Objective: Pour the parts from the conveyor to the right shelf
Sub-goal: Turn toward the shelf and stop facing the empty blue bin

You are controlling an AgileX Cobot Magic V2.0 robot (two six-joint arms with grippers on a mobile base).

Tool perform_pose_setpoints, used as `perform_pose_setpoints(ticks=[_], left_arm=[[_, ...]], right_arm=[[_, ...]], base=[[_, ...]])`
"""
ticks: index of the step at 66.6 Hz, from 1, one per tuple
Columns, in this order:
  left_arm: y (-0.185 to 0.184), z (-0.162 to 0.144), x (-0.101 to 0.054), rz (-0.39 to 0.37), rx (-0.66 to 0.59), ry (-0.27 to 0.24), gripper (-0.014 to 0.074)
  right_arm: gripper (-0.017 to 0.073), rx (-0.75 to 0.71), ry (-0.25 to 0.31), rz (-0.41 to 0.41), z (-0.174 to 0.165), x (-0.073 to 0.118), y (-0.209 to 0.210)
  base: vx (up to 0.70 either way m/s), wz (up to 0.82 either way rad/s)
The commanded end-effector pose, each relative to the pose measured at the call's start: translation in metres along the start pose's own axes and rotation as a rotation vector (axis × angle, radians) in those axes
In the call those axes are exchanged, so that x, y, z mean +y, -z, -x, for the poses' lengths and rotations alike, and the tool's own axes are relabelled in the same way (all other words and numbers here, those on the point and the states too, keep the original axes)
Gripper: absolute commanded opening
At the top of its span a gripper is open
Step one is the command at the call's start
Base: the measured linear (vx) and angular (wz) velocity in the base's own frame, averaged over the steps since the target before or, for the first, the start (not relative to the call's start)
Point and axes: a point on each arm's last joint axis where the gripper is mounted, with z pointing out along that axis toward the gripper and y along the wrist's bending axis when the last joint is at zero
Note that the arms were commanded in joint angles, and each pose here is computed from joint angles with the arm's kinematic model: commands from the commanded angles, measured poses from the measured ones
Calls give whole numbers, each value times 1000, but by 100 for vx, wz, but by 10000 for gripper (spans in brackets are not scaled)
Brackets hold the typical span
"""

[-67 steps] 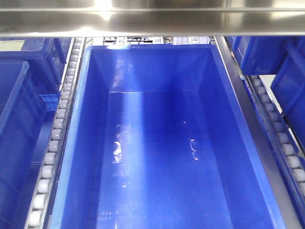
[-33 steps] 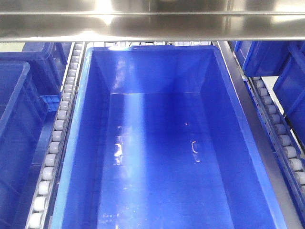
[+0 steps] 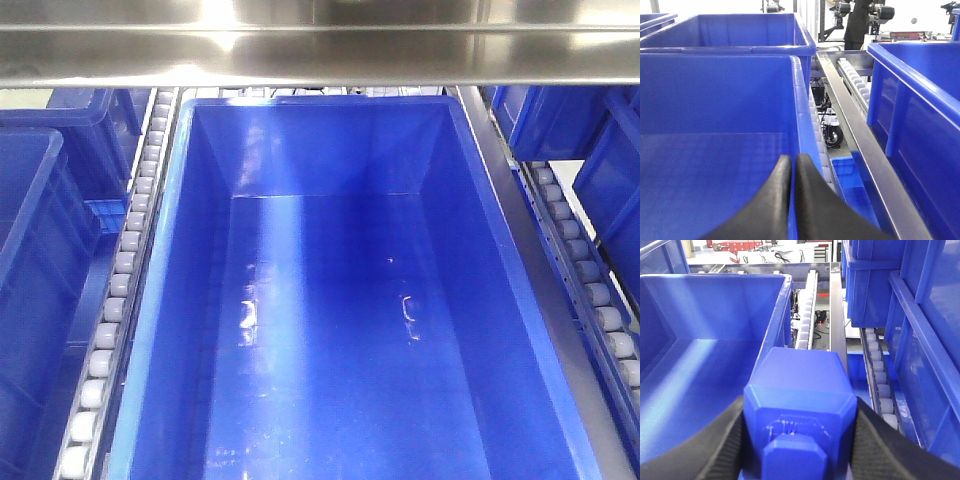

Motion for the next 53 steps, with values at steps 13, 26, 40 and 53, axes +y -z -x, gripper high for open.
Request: perform_pose_setpoints(ticks=[13,26,40,53], left_arm=[[2,13,-1,-9,-98,14,-6],[2,13,-1,-9,-98,14,-6],[2,13,-1,-9,-98,14,-6],[2,14,-1,-9,-99,14,-6]], right_arm=[[-5,-95,-13,8,15,1,2],[-3,-68,0,8,20,1,0],[1,162,22,11,40,1,-32],[8,296,71,48,63,3,-72]], base=[[0,0],[0,0],[0,0],[0,0]])
